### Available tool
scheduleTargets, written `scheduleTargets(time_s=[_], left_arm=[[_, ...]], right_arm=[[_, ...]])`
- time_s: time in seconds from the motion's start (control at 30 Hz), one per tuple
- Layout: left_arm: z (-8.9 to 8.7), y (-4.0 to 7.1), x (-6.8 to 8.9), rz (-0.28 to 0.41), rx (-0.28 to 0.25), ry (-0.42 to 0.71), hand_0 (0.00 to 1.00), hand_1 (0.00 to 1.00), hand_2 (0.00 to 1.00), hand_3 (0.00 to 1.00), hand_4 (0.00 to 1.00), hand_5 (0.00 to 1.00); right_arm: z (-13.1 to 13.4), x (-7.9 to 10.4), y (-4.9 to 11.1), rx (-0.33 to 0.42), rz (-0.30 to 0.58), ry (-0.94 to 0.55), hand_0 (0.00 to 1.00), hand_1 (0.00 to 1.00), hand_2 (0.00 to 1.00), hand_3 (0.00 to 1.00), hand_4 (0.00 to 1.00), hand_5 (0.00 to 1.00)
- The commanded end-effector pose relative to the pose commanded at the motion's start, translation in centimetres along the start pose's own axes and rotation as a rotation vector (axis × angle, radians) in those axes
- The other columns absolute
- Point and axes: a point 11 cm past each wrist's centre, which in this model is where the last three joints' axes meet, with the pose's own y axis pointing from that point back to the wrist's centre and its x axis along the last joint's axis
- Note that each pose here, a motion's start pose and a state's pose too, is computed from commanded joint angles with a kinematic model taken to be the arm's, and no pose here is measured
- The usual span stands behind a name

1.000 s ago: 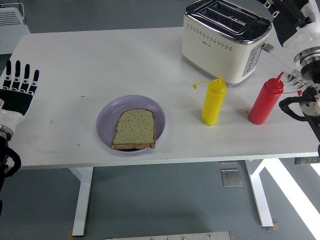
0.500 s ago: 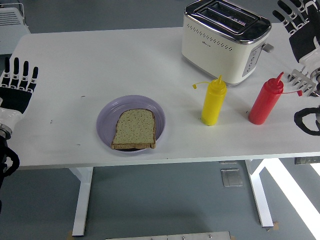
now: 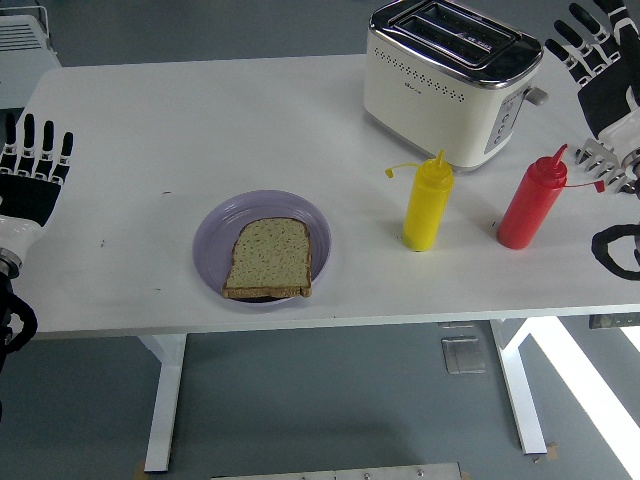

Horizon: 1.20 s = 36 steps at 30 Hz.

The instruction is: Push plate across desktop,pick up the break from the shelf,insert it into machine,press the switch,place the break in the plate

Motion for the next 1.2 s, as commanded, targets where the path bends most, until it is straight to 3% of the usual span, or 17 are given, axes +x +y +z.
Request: scheduleTargets(time_s=[0.47, 1.2], left_arm=[[-0.1, 0.2, 0.3, 0.007, 0.001, 0.003, 0.786, 0.713, 0.675, 0.655, 0.56, 0.818], [-0.1, 0.2, 0.0, -0.003, 0.012, 0.02, 0.786, 0.714, 0.673, 0.652, 0.56, 0.815]], right_arm=[[0.3, 1.7, 0.5, -0.014, 0.05, -0.055, 0.744, 0.7, 0.667, 0.704, 0.723, 0.421], [0.3, 2.6, 1.0, -0.013, 0.082, -0.1, 0.743, 0.696, 0.661, 0.683, 0.718, 0.423]])
